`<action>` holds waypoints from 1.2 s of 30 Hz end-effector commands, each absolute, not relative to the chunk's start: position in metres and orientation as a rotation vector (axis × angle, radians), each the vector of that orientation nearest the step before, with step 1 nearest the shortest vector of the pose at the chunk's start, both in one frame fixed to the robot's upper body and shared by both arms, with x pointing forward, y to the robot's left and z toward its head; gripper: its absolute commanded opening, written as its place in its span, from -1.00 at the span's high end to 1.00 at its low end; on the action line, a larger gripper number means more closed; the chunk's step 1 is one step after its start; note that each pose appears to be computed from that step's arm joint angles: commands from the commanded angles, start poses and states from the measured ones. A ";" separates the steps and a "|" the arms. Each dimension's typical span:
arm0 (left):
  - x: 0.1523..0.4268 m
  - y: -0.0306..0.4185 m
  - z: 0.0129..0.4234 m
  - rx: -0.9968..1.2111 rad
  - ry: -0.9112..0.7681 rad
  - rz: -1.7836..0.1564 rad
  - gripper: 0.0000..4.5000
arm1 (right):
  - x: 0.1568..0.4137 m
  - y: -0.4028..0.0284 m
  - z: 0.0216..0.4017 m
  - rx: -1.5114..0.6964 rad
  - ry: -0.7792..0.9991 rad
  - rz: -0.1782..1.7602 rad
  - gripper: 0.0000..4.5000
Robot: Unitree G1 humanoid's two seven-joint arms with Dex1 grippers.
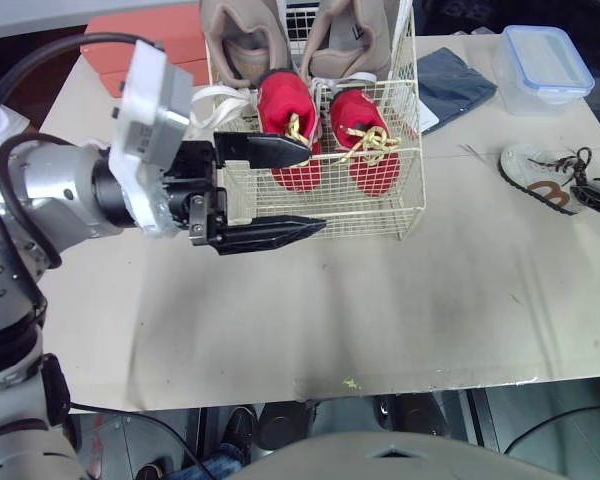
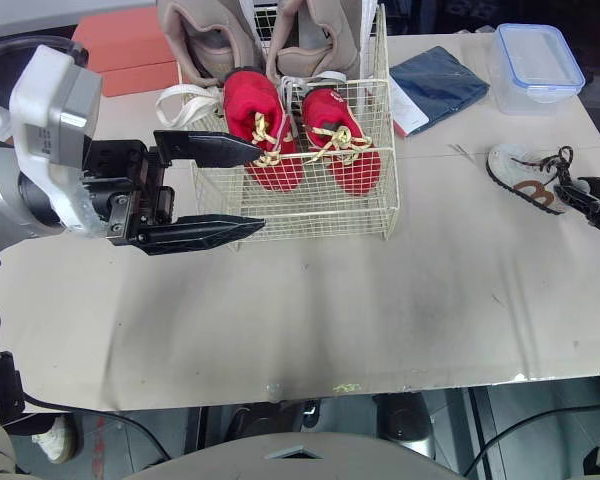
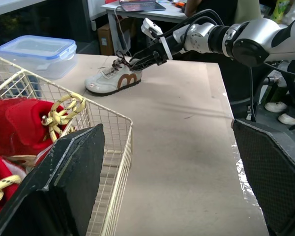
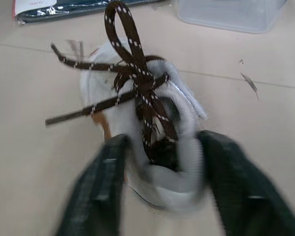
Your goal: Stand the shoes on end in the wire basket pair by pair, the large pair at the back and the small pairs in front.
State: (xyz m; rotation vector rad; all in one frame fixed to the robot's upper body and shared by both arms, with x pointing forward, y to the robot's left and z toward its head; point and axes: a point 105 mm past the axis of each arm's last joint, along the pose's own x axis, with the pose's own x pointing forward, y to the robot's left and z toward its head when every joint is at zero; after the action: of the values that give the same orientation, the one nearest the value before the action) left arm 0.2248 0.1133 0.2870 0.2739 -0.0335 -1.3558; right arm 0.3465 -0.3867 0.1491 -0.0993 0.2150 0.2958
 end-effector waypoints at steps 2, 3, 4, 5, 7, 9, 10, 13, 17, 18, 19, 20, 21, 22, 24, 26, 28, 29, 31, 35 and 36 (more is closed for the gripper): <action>0.222 0.114 0.294 0.310 -0.074 -1.344 -1.00 | 0.341 -0.391 0.153 -0.126 0.219 0.305 0.97; 0.222 0.114 0.293 0.311 -0.075 -1.345 -1.00 | 0.341 -0.393 0.155 -0.136 0.205 0.293 0.97; 0.223 0.113 0.293 0.311 -0.077 -1.345 -1.00 | 0.341 -0.394 0.159 -0.149 0.189 0.282 0.97; 0.224 0.113 0.293 0.310 -0.080 -1.345 -1.00 | 0.342 -0.395 0.162 -0.163 0.174 0.274 0.97; 0.225 0.114 0.293 0.310 -0.086 -1.341 -1.00 | 0.342 -0.393 0.171 -0.206 0.140 0.284 0.97; 0.227 0.114 0.292 0.311 -0.088 -1.339 -1.00 | 0.342 -0.389 0.181 -0.264 0.111 0.299 0.97; 0.227 0.114 0.291 0.312 -0.088 -1.339 -1.00 | 0.342 -0.386 0.185 -0.281 0.102 0.314 0.97; 0.228 0.113 0.291 0.308 -0.094 -1.349 -1.00 | 0.340 -0.377 0.196 -0.296 0.068 0.339 0.97; 0.231 0.113 0.290 0.311 -0.101 -1.362 -1.00 | 0.335 -0.367 0.209 -0.245 0.019 0.360 0.97; 0.232 0.113 0.290 0.314 -0.102 -1.364 -1.00 | 0.332 -0.364 0.212 -0.238 0.013 0.377 0.97; 0.232 0.113 0.290 0.315 -0.104 -1.366 -1.00 | 0.331 -0.361 0.213 -0.239 0.012 0.384 0.97; 0.233 0.112 0.290 0.316 -0.106 -1.367 -1.00 | 0.329 -0.360 0.214 -0.244 0.015 0.386 0.97; 0.233 0.112 0.290 0.316 -0.105 -1.371 -1.00 | 0.326 -0.357 0.212 -0.249 0.028 0.397 0.97; 0.233 0.112 0.290 0.316 -0.105 -1.374 -1.00 | 0.324 -0.355 0.211 -0.252 0.035 0.411 0.97; 0.233 0.111 0.289 0.315 -0.106 -1.380 -1.00 | 0.320 -0.348 0.217 -0.244 0.021 0.430 0.97; 0.233 0.110 0.289 0.313 -0.109 -1.383 -1.00 | 0.317 -0.336 0.228 -0.320 -0.008 0.464 0.97; 0.234 0.109 0.288 0.309 -0.107 -1.389 -1.00 | 0.317 -0.316 0.250 -0.353 -0.085 0.508 0.97; 0.234 0.108 0.288 0.304 -0.106 -1.394 -1.00 | 0.316 -0.304 0.263 -0.392 -0.129 0.544 0.97; 0.236 0.108 0.287 0.302 -0.103 -1.401 -1.00 | 0.309 -0.280 0.288 -0.469 -0.203 0.621 0.97; 0.240 0.110 0.289 0.295 -0.112 -1.406 -1.00 | 0.292 -0.246 0.326 -0.602 -0.299 0.728 0.97; 0.240 0.111 0.291 0.289 -0.119 -1.407 -1.00 | 0.288 -0.240 0.333 -0.630 -0.322 0.748 0.97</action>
State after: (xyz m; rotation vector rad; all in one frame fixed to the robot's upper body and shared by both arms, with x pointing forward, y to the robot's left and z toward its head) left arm 0.2416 0.1099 0.2800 0.2679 -0.0602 -1.4038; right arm 0.3015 -0.2534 0.3125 -0.5682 -0.2504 0.7056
